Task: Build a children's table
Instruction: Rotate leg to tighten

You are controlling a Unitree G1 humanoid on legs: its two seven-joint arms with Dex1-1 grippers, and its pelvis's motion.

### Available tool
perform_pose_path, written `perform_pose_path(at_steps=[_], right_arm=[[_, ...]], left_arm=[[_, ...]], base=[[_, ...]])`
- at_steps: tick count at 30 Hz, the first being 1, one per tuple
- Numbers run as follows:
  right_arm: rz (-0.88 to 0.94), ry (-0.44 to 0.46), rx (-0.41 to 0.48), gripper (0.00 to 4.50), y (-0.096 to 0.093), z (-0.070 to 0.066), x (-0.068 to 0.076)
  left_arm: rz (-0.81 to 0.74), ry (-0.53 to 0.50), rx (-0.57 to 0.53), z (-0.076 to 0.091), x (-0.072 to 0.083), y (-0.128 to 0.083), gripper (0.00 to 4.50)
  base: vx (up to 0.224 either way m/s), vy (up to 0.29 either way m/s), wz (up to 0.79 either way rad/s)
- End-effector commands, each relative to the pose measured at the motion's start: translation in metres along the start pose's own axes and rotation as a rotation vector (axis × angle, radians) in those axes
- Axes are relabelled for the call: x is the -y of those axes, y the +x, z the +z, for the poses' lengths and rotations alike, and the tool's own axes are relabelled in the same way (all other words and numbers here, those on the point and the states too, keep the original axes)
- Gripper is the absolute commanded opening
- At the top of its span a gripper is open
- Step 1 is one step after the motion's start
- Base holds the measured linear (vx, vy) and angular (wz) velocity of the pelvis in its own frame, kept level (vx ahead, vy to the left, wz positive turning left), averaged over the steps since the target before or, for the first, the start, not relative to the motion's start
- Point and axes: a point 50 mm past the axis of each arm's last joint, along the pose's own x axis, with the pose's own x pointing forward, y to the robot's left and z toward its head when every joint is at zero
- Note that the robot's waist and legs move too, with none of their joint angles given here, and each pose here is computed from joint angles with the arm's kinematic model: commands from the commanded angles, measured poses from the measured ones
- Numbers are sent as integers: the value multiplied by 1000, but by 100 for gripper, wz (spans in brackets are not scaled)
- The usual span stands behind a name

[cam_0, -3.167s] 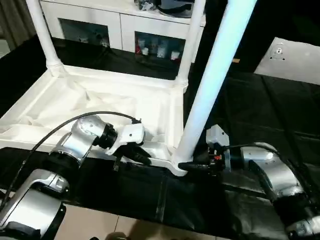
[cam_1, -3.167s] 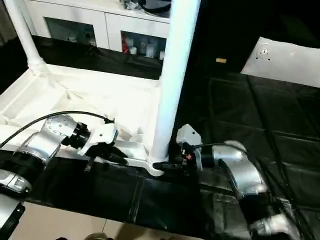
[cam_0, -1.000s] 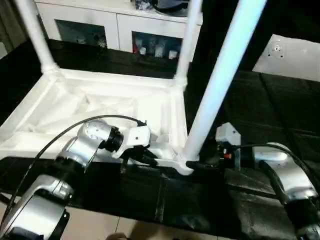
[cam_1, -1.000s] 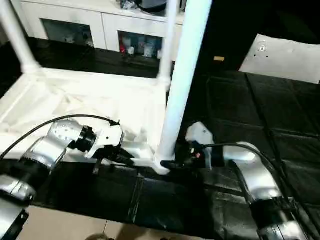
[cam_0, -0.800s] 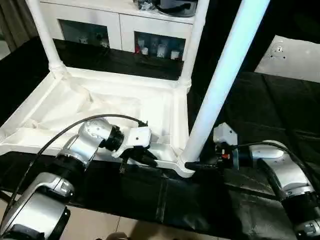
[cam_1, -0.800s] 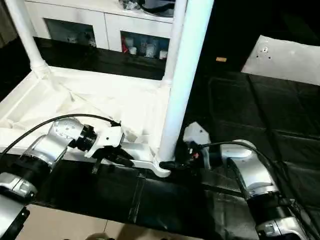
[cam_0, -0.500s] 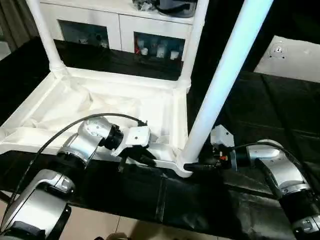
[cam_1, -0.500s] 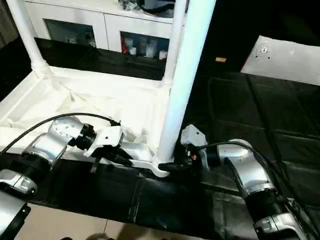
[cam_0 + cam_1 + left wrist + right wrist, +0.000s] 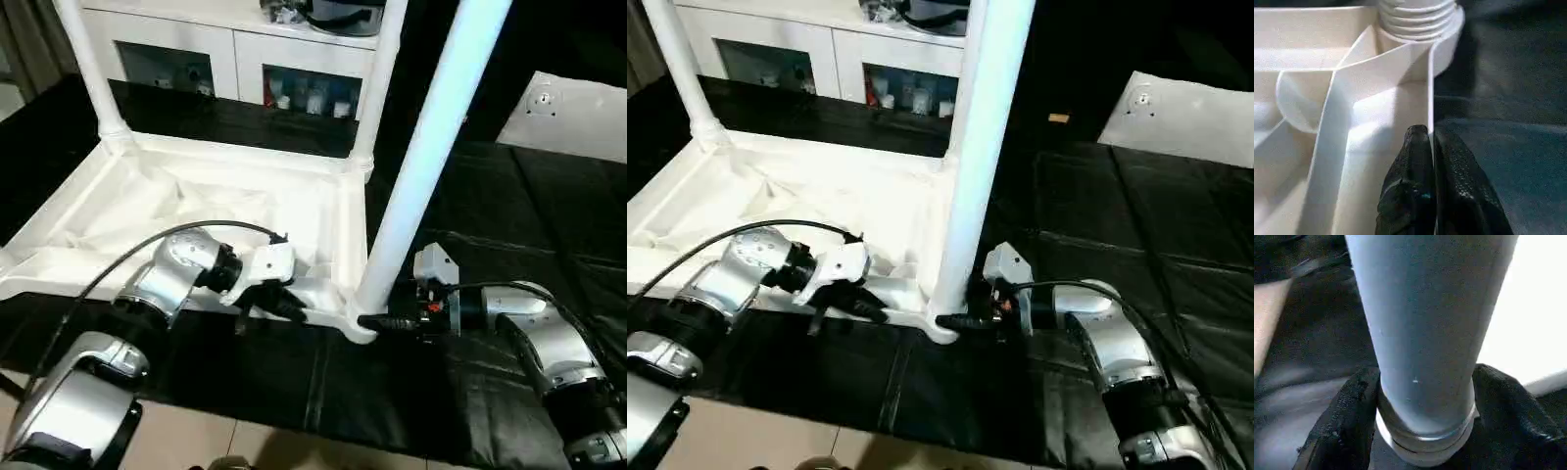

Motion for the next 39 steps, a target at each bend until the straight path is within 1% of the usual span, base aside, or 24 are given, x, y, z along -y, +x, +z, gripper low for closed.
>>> perform_pose_path(at_steps=[1, 2, 4, 5, 6, 7, 8, 9, 10, 11, 12, 16, 17, 18, 19, 24, 26, 29, 30, 31, 32, 33, 35, 39], right_arm=[[-96, 105, -3, 264, 35, -8, -16], [-96, 105, -3, 264, 35, -8, -16], [-188, 185, 31, 263, 53, -6, -20], [-188, 185, 31, 263, 53, -6, -20], [-227, 220, 45, 263, 60, -5, -22], [-227, 220, 45, 263, 60, -5, -22], [-288, 252, 47, 263, 69, -3, -23], [-352, 292, 59, 263, 81, 2, -24], [-397, 307, 63, 263, 90, 8, -25], [-397, 307, 63, 263, 90, 8, -25], [-457, 319, 66, 263, 102, 17, -27], [-491, 341, 88, 263, 103, 21, -26], [-497, 349, 98, 297, 101, 21, -25], [-524, 358, 132, 317, 93, 22, -20], [-526, 356, 137, 317, 91, 22, -19], [-551, 300, 171, 370, 73, 21, -11], [-548, 264, 189, 388, 62, 22, -7], [-510, 187, 199, 415, 40, 20, -2], [-510, 187, 199, 425, 40, 20, -2], [-484, 146, 190, 425, 29, 19, 0], [-460, 116, 183, 440, 22, 19, 1], [-452, 106, 180, 446, 20, 18, 1], [-381, 50, 158, 446, 5, 18, 3], [-253, -30, 90, 446, -12, 18, 2]], left_arm=[[185, -82, 128, 27, -7, 30, 0], [185, -82, 128, 27, -7, 30, 0], [278, -147, 154, 36, -10, 42, 0], [278, -147, 154, 36, -10, 42, 0], [317, -174, 164, 40, -11, 47, 0], [317, -174, 164, 40, -11, 47, 0], [352, -198, 175, 46, -12, 52, 0], [386, -219, 182, 52, -11, 59, 0], [415, -228, 188, 57, -10, 66, 0], [415, -228, 188, 57, -10, 66, 0], [441, -234, 188, 65, -7, 73, 0], [438, -227, 177, 68, -4, 75, 0], [435, -223, 172, 67, -4, 75, 0], [417, -196, 151, 61, -4, 71, 0], [414, -194, 148, 60, -4, 70, 0], [377, -162, 117, 47, -4, 58, 0], [354, -143, 97, 39, -2, 52, 0], [306, -119, 68, 25, -1, 39, 0], [306, -119, 68, 25, -1, 39, 0], [276, -93, 59, 20, 0, 33, 0], [250, -70, 52, 16, 0, 30, 0], [240, -59, 50, 15, 1, 28, 0], [167, -14, 36, 10, 3, 20, 0], [48, 55, -4, 2, 7, 9, 0]], base=[[0, 0, 0], [0, 0, 0], [0, 0, 0], [0, 0, 0], [0, 0, 0], [0, 0, 0], [0, 0, 0], [0, 0, 0], [0, 0, 0], [0, 0, 0], [0, 0, 0], [0, 0, 0], [0, 0, 0], [0, 0, 0], [0, 0, 0], [0, 0, 0], [0, 0, 0], [0, 0, 0], [0, 0, 0], [0, 0, 0], [0, 0, 0], [0, 0, 0], [0, 0, 0], [0, 0, 0]])
